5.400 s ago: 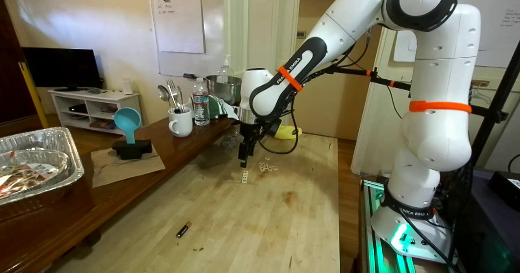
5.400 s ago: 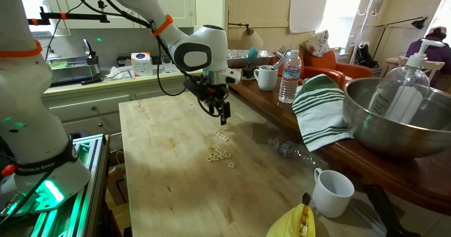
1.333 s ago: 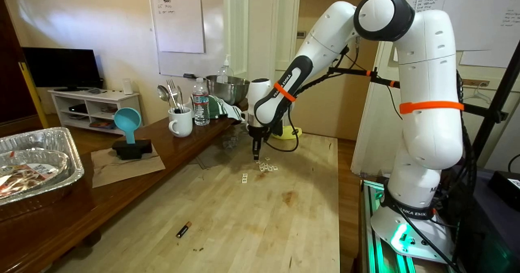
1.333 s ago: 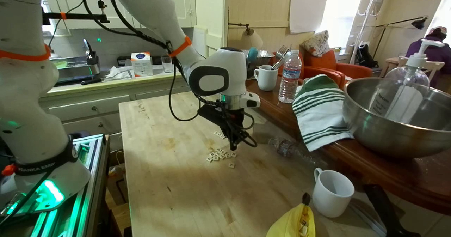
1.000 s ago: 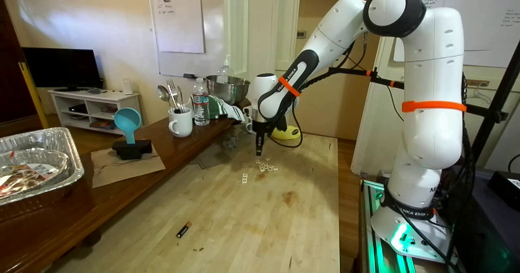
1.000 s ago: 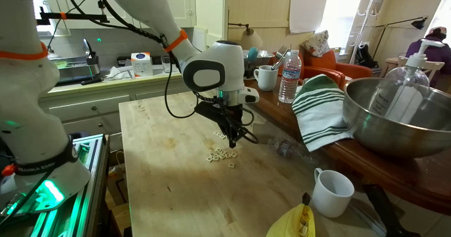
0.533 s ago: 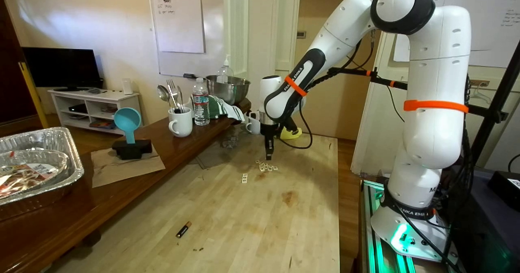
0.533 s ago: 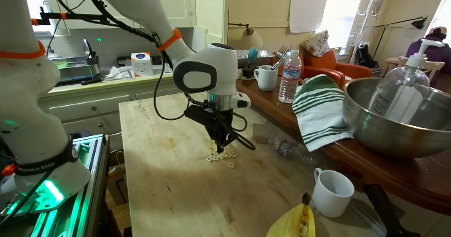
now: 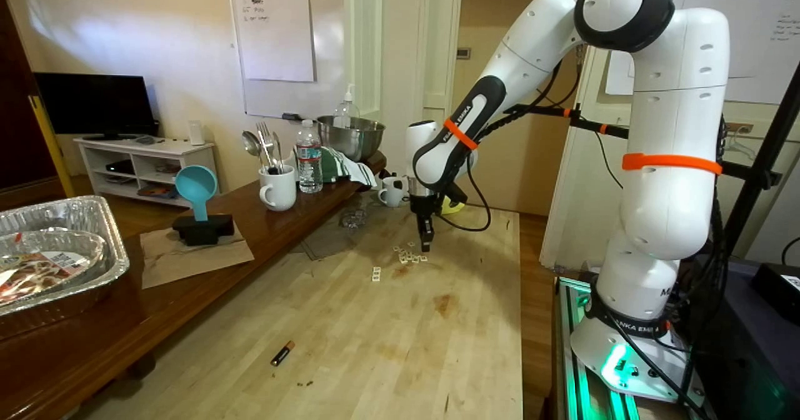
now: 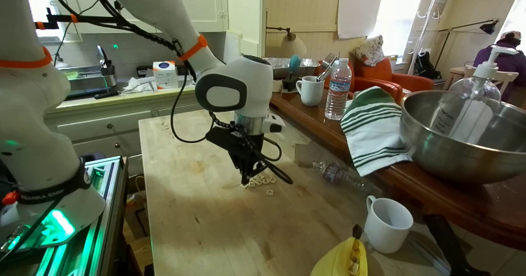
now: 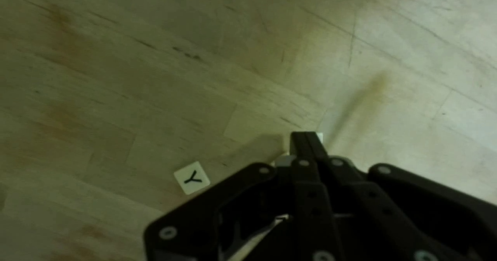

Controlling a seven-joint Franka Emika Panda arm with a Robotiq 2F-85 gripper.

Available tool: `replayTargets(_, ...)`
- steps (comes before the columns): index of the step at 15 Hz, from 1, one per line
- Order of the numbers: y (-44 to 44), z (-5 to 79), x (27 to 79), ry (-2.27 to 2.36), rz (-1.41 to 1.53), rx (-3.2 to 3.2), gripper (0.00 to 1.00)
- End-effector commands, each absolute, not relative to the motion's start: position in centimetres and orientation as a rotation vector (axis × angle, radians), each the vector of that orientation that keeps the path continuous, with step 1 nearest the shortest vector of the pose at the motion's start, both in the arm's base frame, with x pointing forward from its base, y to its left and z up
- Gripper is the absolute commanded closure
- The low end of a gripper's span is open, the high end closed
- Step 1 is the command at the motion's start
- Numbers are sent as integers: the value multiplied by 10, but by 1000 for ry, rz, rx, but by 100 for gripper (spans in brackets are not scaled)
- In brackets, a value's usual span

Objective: Move the letter pieces on the table

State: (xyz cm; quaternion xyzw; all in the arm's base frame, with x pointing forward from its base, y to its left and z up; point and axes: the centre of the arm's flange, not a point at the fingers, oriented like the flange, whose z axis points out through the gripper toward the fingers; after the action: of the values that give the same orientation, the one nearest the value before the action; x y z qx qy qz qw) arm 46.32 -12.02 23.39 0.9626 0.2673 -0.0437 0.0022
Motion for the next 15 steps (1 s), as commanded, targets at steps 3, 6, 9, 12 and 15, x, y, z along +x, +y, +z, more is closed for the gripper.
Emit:
replayTargets(3, -121, 227, 458, 805, -138, 3051, 100)
replayTargets(6, -120, 223, 458, 797, -146, 3053, 100)
replayTargets(9, -120, 216, 461, 769, -150, 3061, 100)
replayTargets(12, -122, 208, 464, 743, -171, 3085, 100)
replayTargets(15, -120, 207, 465, 720, -198, 3080, 100)
